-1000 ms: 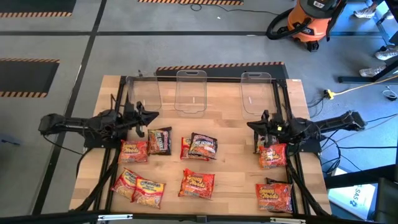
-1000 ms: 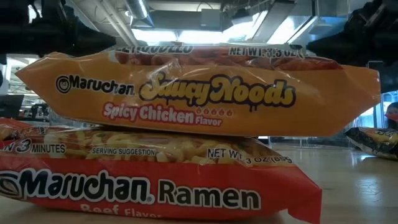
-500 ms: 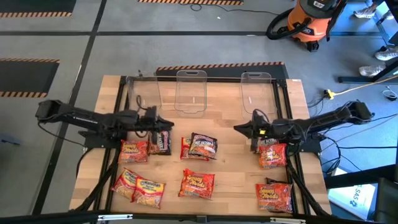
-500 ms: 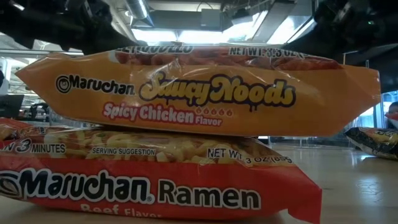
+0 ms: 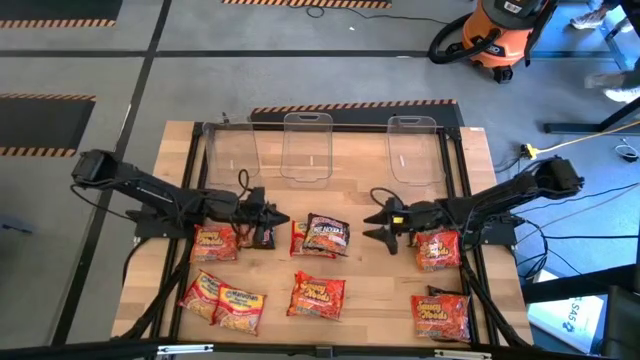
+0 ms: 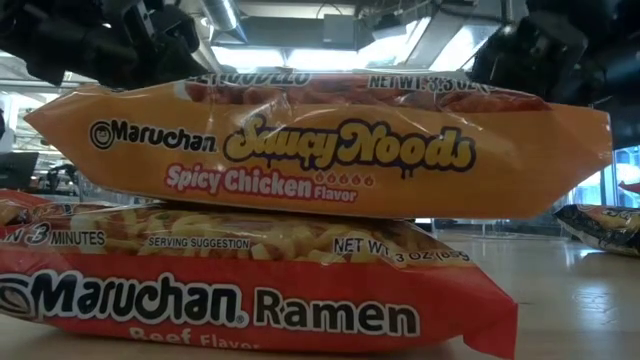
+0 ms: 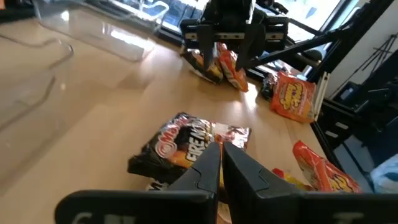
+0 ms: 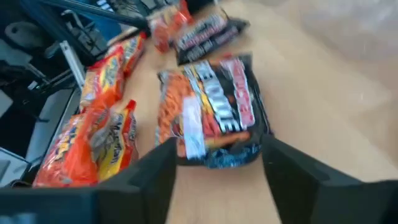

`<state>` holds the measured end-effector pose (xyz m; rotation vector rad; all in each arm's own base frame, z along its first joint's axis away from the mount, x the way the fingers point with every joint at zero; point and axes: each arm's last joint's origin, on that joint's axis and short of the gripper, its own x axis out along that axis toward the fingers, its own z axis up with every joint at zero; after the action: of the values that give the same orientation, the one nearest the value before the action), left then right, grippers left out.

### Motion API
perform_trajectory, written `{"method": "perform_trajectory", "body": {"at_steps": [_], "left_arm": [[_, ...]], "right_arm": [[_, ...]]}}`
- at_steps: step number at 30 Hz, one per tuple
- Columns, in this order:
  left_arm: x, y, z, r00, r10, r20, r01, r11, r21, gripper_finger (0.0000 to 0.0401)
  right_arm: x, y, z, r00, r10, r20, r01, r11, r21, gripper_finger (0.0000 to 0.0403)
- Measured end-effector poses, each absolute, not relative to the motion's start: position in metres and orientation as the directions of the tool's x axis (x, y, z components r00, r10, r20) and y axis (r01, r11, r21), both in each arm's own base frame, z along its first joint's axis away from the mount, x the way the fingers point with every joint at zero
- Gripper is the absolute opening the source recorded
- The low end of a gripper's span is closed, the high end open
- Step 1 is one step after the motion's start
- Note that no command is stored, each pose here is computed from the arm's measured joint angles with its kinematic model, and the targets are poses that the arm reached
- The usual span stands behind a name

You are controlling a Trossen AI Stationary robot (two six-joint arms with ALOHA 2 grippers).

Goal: Sort Maruchan noodles
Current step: Put the black noodle pack into the right transparent bin

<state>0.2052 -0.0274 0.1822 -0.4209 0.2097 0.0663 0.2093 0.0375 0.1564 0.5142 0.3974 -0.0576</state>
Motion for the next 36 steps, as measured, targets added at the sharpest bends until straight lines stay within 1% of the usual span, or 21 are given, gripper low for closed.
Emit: {"method": "perform_trajectory", "body": {"at_steps": [2, 4, 5, 9, 12, 15, 17, 23, 27, 32, 36], "left_arm": [[0.208, -0.029, 0.178, 0.974, 0.015, -0.226, -0.108, 0.908, -0.405, 0.0011], [0.211, -0.031, 0.175, 0.974, 0.011, -0.225, -0.104, 0.908, -0.406, 0.0011], [0.212, -0.031, 0.173, 0.974, 0.011, -0.226, -0.105, 0.907, -0.407, 0.0011], [0.217, -0.035, 0.167, 0.973, 0.032, -0.228, -0.126, 0.902, -0.414, 0.0011], [0.221, -0.038, 0.162, 0.975, 0.03, -0.219, -0.121, 0.902, -0.415, 0.0011], [0.225, -0.038, 0.159, 0.979, 0.03, -0.2, -0.114, 0.9, -0.42, 0.0011], [0.227, -0.039, 0.156, 0.981, 0.032, -0.19, -0.111, 0.9, -0.422, 0.0011], [0.233, -0.04, 0.146, 0.982, 0.033, -0.188, -0.111, 0.9, -0.422, 0.0011], [0.241, -0.042, 0.144, 0.98, 0.032, -0.195, -0.113, 0.901, -0.42, 0.0011], [0.257, -0.045, 0.142, 0.978, 0.023, -0.208, -0.102, 0.919, -0.38, 0.0011], [0.268, -0.047, 0.136, 0.973, 0.024, -0.228, -0.108, 0.925, -0.364, 0.0011]], "right_arm": [[0.212, 0.037, 0.15, 0.916, 0.017, -0.402, 0.2, 0.847, 0.493, 0.0252], [0.215, 0.036, 0.145, 0.911, -0.043, -0.409, 0.266, 0.82, 0.506, 0.0273], [0.216, 0.036, 0.143, 0.909, -0.067, -0.412, 0.289, 0.814, 0.504, 0.0281], [0.214, 0.035, 0.139, 0.89, -0.08, -0.45, 0.32, 0.811, 0.49, 0.03], [0.215, 0.036, 0.141, 0.9, -0.061, -0.432, 0.314, 0.777, 0.546, 0.0303], [0.217, 0.037, 0.143, 0.913, -0.012, -0.408, 0.28, 0.746, 0.604, 0.0301], [0.217, 0.037, 0.142, 0.912, -0.012, -0.411, 0.294, 0.717, 0.633, 0.0299], [0.222, 0.04, 0.128, 0.891, 0.038, -0.452, 0.336, 0.614, 0.714, 0.0297], [0.229, 0.043, 0.117, 0.898, 0.081, -0.434, 0.322, 0.551, 0.77, 0.0296], [0.236, 0.045, 0.102, 0.899, 0.113, -0.424, 0.322, 0.486, 0.813, 0.0296], [0.249, 0.048, 0.098, 0.894, 0.129, -0.429, 0.324, 0.474, 0.819, 0.0296]]}}
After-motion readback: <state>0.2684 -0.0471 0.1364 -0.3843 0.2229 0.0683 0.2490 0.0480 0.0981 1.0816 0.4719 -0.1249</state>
